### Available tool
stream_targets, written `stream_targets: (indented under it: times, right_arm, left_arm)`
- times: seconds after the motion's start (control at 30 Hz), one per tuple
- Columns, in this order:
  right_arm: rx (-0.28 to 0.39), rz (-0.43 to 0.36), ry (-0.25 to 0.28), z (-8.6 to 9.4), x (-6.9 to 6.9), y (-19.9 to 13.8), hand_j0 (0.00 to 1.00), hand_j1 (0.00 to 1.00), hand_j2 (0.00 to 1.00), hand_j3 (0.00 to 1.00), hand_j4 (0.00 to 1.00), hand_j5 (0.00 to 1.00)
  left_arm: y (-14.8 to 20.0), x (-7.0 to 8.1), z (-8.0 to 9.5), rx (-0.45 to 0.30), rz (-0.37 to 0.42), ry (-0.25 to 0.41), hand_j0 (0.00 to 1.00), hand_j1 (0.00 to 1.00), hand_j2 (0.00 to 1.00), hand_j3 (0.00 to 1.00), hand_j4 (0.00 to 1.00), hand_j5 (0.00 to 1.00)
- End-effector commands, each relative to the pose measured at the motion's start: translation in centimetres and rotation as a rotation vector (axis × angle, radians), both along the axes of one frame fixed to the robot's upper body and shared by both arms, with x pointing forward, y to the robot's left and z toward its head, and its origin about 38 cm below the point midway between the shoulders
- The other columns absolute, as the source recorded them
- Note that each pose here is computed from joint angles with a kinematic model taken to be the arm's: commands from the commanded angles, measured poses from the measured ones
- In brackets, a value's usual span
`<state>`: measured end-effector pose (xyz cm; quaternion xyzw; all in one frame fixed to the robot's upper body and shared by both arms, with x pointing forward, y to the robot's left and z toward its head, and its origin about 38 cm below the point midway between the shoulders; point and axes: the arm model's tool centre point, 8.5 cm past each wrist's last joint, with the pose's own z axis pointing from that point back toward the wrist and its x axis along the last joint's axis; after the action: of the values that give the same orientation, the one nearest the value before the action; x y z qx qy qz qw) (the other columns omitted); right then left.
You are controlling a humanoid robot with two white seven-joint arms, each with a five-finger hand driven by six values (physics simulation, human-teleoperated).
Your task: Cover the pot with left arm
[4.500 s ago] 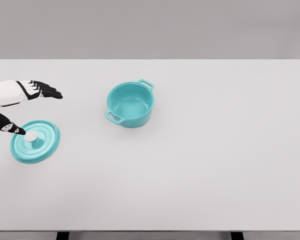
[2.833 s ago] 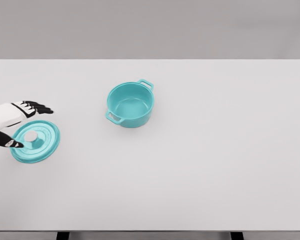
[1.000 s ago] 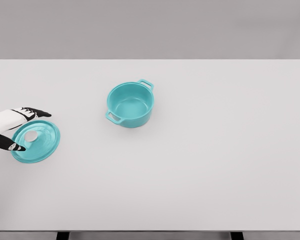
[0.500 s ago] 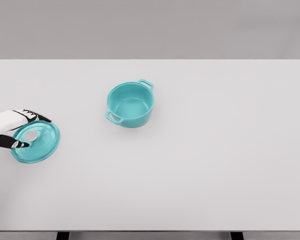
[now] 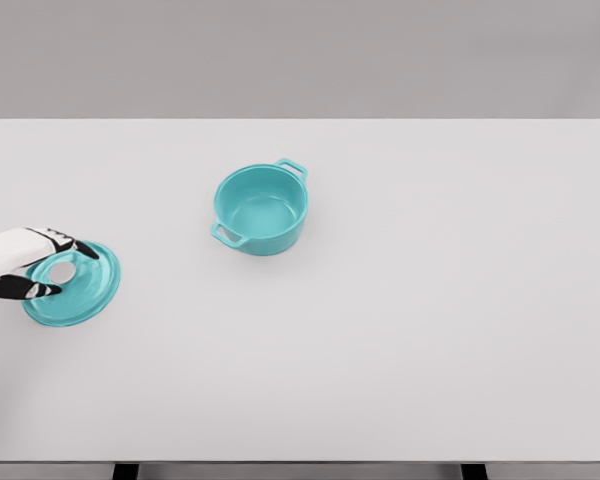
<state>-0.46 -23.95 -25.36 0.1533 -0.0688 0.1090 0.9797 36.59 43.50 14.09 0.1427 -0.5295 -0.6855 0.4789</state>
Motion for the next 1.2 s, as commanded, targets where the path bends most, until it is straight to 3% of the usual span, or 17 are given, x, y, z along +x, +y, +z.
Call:
stream_targets:
  times: [0.0,0.17,0.43,0.63,0.97,1.17]
  right_arm:
    - [0.001,0.000,0.000,0.0,0.0,0.0,1.00,1.00,1.00,1.00,1.00,1.00]
    - [0.001,0.000,0.000,0.0,0.0,0.0,1.00,1.00,1.00,1.00,1.00,1.00]
    - [-0.001,0.000,0.000,0.0,0.0,0.0,1.00,1.00,1.00,1.00,1.00,1.00]
    - [-0.001,0.000,0.000,0.0,0.0,0.0,1.00,1.00,1.00,1.00,1.00,1.00]
    - [0.001,0.000,0.000,0.0,0.0,0.0,1.00,1.00,1.00,1.00,1.00,1.00]
    - [0.001,0.000,0.000,0.0,0.0,0.0,1.00,1.00,1.00,1.00,1.00,1.00]
  left_arm:
    - [0.0,0.0,-0.1,-0.005,0.003,0.004,0.64,0.64,0.64,0.64,0.64,0.64]
    - [0.5,-0.1,-0.4,-0.002,0.018,0.014,0.58,0.58,0.58,0.58,0.58,0.58]
    - [0.6,-0.2,-0.7,0.007,0.015,0.031,0.58,0.58,0.58,0.58,0.58,0.58]
    - [0.1,-0.2,-0.4,0.007,-0.002,0.026,0.50,0.50,0.50,0.50,0.50,0.50]
    - [-3.6,0.8,3.4,-0.015,-0.116,-0.079,0.50,0.50,0.50,0.50,0.50,0.50]
    - [-4.7,1.9,4.5,-0.015,-0.144,-0.109,0.50,0.50,0.50,0.50,0.50,0.50]
